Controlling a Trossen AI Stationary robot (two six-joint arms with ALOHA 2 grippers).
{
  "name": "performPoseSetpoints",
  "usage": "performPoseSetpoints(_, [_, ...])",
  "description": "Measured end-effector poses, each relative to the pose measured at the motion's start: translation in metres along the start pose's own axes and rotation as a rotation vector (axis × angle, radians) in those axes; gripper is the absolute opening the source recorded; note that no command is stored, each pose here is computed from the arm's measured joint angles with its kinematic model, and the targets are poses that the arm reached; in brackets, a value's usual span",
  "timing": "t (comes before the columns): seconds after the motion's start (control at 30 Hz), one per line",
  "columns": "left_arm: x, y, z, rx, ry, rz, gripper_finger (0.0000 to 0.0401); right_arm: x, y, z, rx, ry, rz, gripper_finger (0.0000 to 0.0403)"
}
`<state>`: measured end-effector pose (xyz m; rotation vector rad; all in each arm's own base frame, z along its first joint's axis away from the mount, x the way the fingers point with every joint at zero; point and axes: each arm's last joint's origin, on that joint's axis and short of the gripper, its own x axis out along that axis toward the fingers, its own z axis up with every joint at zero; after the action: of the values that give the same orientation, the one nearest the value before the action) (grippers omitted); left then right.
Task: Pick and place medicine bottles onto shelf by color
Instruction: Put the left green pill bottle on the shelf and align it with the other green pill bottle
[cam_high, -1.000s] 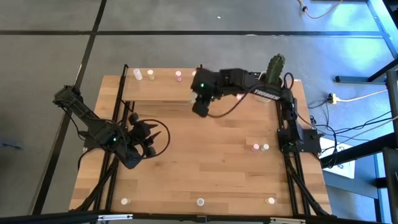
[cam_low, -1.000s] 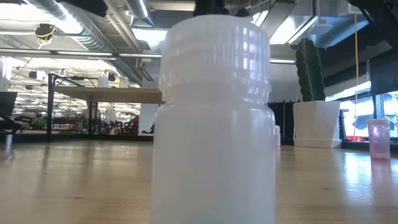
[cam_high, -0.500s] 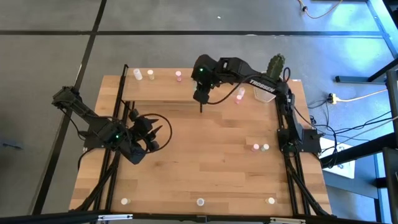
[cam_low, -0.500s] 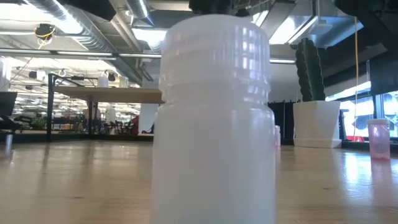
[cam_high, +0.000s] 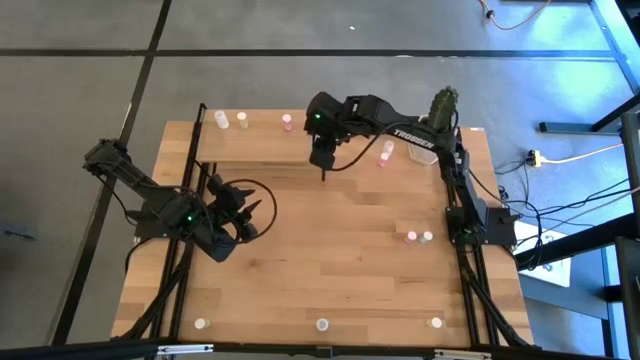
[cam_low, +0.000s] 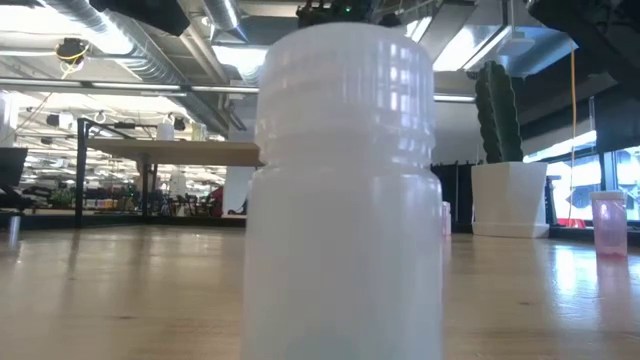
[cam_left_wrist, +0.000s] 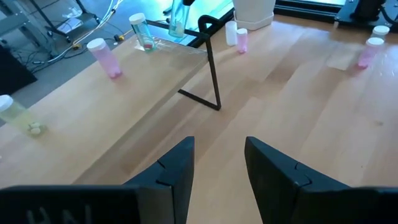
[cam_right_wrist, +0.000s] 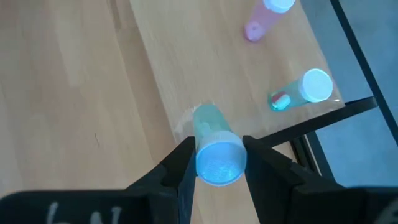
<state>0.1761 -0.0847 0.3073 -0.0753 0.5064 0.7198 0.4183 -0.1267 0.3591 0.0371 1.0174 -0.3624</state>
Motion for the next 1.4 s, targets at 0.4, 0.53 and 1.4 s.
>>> performPoseSetpoints(0.4, [0.000, 0.000, 0.000, 0.000, 0.002, -0.001, 0.0135, 0.030, -0.006, -0.003, 0.013, 0.071, -0.063, 0.0122])
performPoseSetpoints(0.53, [0.000, 0.000, 0.000, 0.000, 0.002, -0.001, 0.0135, 0.030, -0.008, -0.003, 0.017, 0.068, -0.065, 0.0122])
performPoseSetpoints(1.4, [0.000, 0.000, 0.000, 0.005, 0.002, -0.001, 0.0135, 0.035, -0.009, -0.004, 0.023, 0.078, -0.058, 0.0122])
